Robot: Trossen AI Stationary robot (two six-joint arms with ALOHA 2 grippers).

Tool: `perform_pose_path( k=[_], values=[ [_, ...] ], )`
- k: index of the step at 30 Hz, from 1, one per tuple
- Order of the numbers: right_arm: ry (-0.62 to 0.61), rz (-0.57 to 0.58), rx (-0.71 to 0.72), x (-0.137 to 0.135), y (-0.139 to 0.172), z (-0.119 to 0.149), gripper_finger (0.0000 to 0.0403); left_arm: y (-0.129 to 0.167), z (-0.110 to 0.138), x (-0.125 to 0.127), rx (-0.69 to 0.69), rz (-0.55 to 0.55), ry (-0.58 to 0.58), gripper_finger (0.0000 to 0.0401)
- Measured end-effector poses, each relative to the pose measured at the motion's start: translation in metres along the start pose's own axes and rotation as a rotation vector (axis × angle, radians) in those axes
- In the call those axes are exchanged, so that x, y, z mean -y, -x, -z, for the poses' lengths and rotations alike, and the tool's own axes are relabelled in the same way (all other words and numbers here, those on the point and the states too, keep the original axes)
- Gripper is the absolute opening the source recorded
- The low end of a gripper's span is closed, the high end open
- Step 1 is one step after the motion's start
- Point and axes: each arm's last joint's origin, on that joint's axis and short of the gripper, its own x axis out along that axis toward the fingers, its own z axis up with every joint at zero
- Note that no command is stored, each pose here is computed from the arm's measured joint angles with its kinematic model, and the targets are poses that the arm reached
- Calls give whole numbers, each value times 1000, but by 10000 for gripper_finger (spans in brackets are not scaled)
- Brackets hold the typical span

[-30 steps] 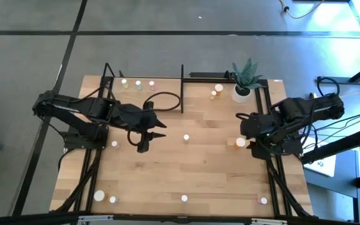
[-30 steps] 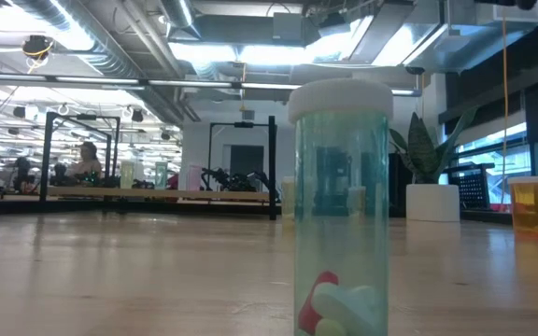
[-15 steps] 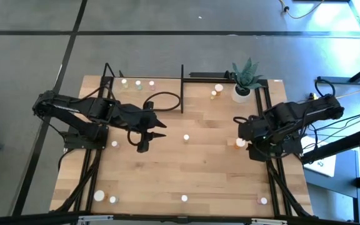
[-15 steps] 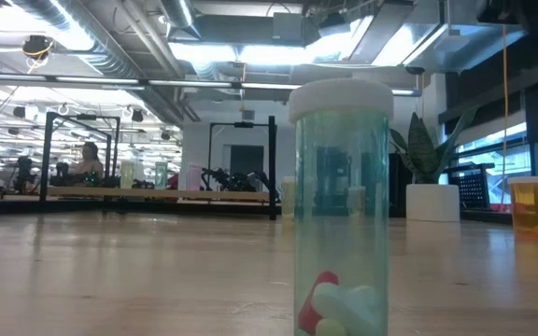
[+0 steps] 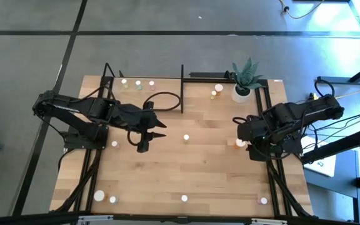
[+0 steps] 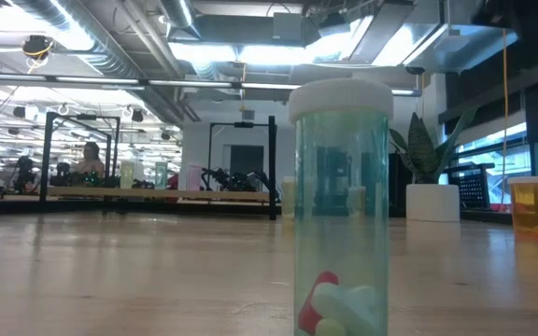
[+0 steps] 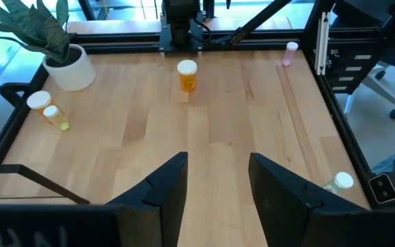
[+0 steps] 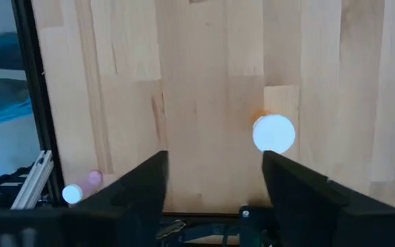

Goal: Pick and place medicine bottles onto shelf by color
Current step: Put the middle orange pill bottle on the shelf

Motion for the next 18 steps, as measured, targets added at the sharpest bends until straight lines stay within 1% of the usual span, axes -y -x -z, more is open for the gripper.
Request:
perform_pose_path(
  k=[3,6,9,11,15,18],
  values=[
    [4,38,8,1,0,0,285,0,0,0,0,0,0,148],
    [29,56,17,2,0,0,316,0,0,0,0,0,0,148],
    [35,56,17,2,0,0,323,0,0,0,0,0,0,148],
    [65,55,20,2,-5,-1,325,0,0,0,0,0,0,148],
    [130,46,-13,4,-30,0,325,0,0,0,0,0,0,148],
    [140,52,-26,7,-51,1,322,0,0,0,0,0,0,148]
  ],
)
